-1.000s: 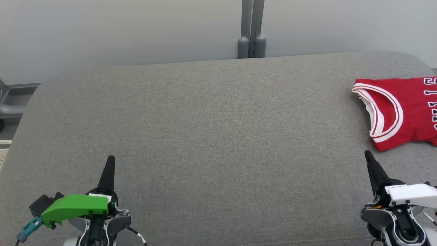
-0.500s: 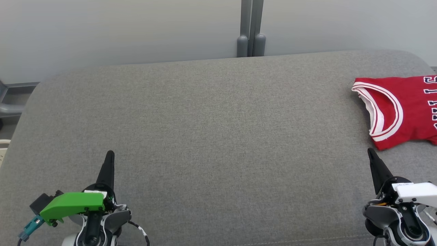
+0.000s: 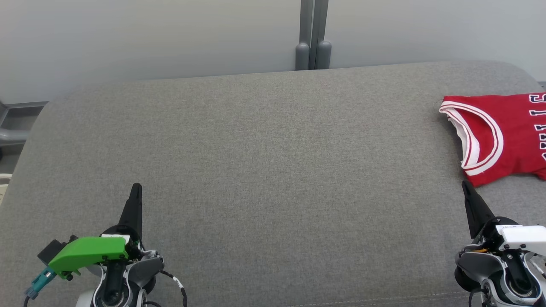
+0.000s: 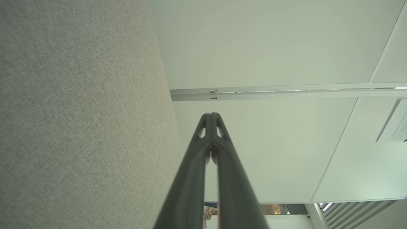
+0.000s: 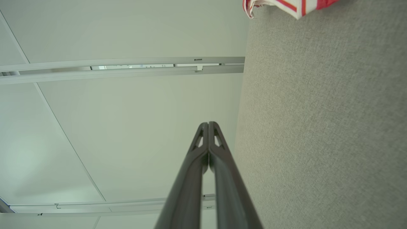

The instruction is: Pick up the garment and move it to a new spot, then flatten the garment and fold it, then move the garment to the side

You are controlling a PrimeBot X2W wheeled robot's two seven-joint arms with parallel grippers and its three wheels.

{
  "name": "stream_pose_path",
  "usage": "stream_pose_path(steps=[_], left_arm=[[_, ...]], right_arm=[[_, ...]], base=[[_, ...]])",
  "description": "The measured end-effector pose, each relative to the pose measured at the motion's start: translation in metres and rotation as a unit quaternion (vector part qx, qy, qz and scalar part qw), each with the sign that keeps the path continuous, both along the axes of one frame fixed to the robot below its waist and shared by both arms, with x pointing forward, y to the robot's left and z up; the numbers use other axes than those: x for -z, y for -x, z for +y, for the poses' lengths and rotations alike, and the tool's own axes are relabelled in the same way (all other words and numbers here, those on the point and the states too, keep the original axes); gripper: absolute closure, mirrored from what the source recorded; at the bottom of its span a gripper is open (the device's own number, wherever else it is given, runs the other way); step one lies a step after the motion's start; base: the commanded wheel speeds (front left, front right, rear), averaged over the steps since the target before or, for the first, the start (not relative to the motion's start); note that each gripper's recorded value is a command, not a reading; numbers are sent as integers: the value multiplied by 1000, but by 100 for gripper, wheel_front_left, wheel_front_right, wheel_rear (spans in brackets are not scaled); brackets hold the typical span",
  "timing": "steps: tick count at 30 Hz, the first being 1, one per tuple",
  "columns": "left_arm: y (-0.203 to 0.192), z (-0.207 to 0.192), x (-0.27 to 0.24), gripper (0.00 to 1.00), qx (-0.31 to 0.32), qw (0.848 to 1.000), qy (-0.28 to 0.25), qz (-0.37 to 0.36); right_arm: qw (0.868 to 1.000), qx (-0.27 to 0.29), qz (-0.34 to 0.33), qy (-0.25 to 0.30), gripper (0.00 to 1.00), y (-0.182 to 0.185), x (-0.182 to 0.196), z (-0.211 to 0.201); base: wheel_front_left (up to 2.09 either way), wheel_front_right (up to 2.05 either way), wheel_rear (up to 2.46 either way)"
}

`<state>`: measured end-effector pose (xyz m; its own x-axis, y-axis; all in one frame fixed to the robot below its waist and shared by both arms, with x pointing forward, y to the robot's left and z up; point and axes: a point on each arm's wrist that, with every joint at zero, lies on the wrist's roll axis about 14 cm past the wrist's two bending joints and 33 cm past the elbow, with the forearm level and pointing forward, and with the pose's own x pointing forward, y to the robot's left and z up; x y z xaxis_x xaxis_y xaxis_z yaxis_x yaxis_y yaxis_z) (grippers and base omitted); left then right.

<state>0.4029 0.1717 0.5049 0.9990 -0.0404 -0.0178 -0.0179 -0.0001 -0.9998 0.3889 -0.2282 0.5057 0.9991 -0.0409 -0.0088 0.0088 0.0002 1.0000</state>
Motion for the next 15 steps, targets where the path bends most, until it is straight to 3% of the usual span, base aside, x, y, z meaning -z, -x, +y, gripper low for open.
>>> stream_pose_path(steps=[15], left_arm=[[0, 0, 0, 100, 0, 1000, 0, -1]], right_arm=[[1000, 0, 0, -2, 100, 0, 0, 0]], base=[[0, 0, 0]])
